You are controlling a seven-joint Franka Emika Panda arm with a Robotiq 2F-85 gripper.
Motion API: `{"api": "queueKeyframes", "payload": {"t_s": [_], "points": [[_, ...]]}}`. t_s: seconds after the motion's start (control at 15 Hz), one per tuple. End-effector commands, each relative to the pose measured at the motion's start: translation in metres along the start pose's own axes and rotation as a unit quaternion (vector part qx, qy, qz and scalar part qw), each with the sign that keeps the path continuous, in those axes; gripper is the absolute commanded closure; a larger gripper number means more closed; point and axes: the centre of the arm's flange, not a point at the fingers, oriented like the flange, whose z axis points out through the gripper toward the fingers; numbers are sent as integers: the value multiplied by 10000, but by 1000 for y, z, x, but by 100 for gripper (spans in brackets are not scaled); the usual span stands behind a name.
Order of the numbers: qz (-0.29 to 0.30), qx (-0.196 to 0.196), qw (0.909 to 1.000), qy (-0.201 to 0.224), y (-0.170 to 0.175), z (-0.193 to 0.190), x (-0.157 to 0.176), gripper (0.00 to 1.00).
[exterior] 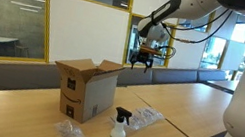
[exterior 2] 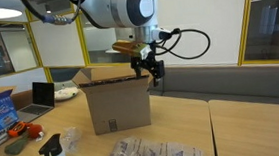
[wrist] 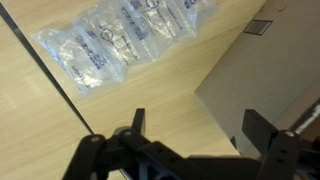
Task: Put the plastics and the bottle in the box respectively
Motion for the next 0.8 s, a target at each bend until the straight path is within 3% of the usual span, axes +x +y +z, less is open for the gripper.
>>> {"api": "queueKeyframes", "payload": {"t_s": [0.0,0.33,0.73], "points": [[-68,-103,9997,-215,36,30,-12,0],[-723,-127,9933,-895,66,83,6,0],[-1631,-20,9754,-1482,108,132,38,0]]}}
